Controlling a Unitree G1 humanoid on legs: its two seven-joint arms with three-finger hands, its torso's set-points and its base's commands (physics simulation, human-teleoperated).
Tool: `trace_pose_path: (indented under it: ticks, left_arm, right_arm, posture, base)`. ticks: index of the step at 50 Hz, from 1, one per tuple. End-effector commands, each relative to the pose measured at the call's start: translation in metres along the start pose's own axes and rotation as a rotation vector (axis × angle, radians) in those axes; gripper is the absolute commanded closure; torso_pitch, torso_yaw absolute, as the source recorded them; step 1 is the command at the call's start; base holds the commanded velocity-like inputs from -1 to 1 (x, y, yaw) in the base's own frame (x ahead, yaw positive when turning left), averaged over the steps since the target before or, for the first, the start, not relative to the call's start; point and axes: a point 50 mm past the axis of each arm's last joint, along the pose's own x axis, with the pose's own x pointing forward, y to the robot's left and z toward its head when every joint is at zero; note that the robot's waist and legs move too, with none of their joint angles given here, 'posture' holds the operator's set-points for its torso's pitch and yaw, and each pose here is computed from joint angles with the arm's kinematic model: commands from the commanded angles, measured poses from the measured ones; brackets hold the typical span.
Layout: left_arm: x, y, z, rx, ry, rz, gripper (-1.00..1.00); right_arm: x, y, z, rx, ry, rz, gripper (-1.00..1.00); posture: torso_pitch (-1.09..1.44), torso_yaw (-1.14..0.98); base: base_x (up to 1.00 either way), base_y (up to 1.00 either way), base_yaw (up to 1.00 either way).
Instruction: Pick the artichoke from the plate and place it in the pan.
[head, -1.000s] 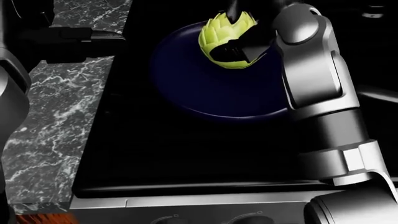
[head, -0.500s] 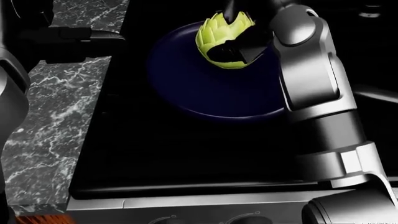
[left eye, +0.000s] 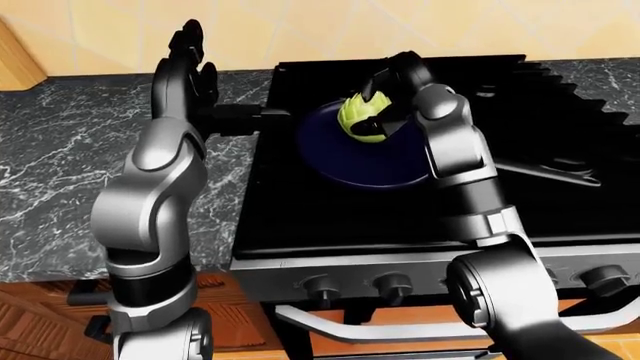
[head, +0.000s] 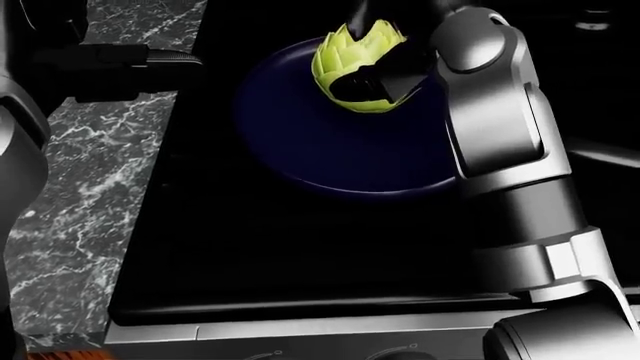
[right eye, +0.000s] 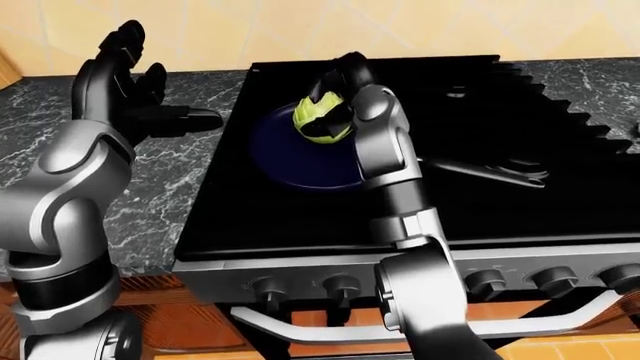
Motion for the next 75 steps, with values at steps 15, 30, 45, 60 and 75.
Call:
trace_pose_path:
  ticks: [15,30,45,60,75]
  left_arm:
    - [-0.003,0.001,0.02,-0.003,-0.094,0.002,-1.0]
    - [-0.002,0.001,0.02,-0.003,-0.094,0.002,-1.0]
    - [-0.004,-0.001,0.023,-0.004,-0.119,-0.005,-1.0]
    - [-0.007,0.003,0.038,-0.04,-0.201,0.022,-1.0]
    - [-0.021,0.002,0.07,-0.083,-0.366,0.048,-1.0]
  right_arm:
    - [-0.005,-0.009,0.024,0.004,-0.102,-0.041,-0.03]
    - [-0.011,-0.01,0.025,0.005,-0.109,-0.045,-1.0]
    - [-0.041,-0.036,0.055,0.031,-0.181,-0.132,-1.0]
    - [-0.091,-0.049,0.066,0.109,-0.262,-0.226,-1.0]
    - [-0.138,-0.054,0.079,0.061,-0.395,-0.31,-1.0]
  posture:
    - [0.0,0.0]
    - [0.0,0.0]
    - [0.0,0.0]
    - [0.0,0.0]
    - [0.0,0.0]
  base:
    - [0.0,0.0,0.0]
    - [0.0,0.0,0.0]
    - [0.0,0.0,0.0]
    - [0.0,0.0,0.0]
    - [0.0,0.0,0.0]
